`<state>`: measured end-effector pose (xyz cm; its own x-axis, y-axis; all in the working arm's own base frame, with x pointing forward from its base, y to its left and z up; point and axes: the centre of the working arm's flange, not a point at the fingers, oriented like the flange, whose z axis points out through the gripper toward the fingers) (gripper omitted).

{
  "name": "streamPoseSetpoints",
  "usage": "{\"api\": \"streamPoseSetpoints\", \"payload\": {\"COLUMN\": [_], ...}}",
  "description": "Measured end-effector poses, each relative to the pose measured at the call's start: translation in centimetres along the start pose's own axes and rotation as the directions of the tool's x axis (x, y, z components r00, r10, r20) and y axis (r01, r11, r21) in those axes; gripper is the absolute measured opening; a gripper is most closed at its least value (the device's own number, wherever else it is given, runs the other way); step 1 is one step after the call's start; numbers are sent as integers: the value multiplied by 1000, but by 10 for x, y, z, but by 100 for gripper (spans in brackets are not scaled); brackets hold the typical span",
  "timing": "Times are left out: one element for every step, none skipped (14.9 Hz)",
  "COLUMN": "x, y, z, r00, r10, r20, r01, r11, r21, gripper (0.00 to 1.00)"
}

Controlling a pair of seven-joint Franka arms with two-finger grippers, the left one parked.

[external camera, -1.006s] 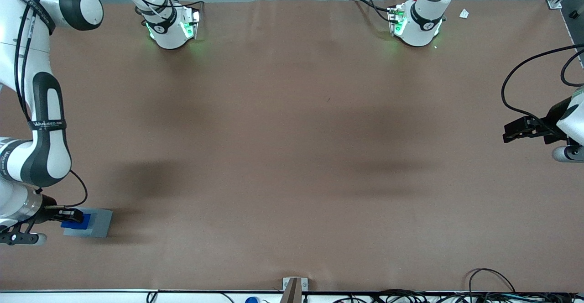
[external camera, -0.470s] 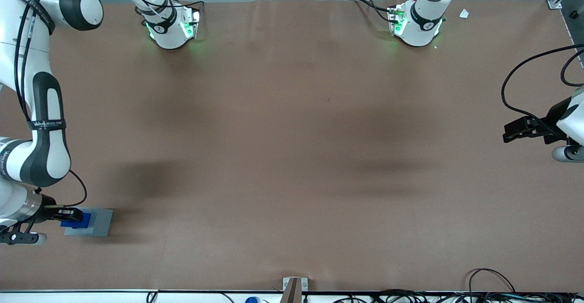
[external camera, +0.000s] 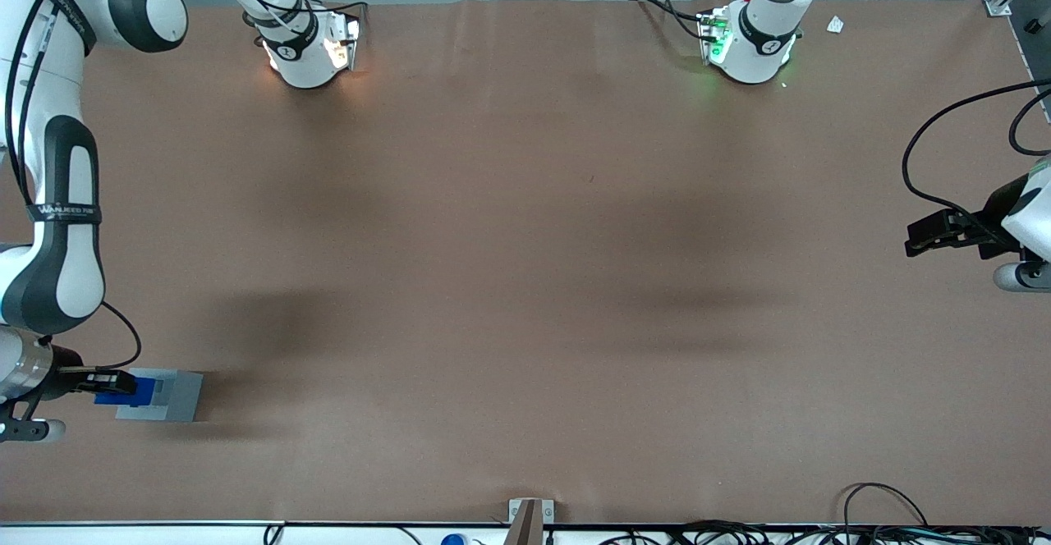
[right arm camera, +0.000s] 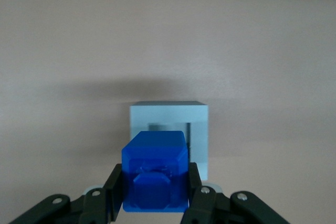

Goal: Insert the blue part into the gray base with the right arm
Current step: 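Lift the blue block up out of the gray base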

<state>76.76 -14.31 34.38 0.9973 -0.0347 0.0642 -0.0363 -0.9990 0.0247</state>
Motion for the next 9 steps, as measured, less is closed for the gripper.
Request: {"api": "streamPoseSetpoints", "payload": {"x": [1,3,4,5,6,7,7,8,10], "y": [-11,-24,-42,-59,-75,-87,-95,-102,-112], "z": [-7,-15,-23,-27,-30,-30,-30,-29,-28], "r00": [1000,1000,1000,1000,1000,999,999,999,1000], "r10": [4,11,11,8,10,19,27,28,20], "r20": [12,21,25,28,29,29,28,19,7], "r01": [-4,-11,-11,-8,-10,-20,-28,-28,-20], "r11": [1000,1000,1000,1000,1000,1000,1000,1000,1000], "r21": [2,4,5,6,7,7,7,8,8], "gripper": [51,51,51,51,51,51,51,51,51]}}
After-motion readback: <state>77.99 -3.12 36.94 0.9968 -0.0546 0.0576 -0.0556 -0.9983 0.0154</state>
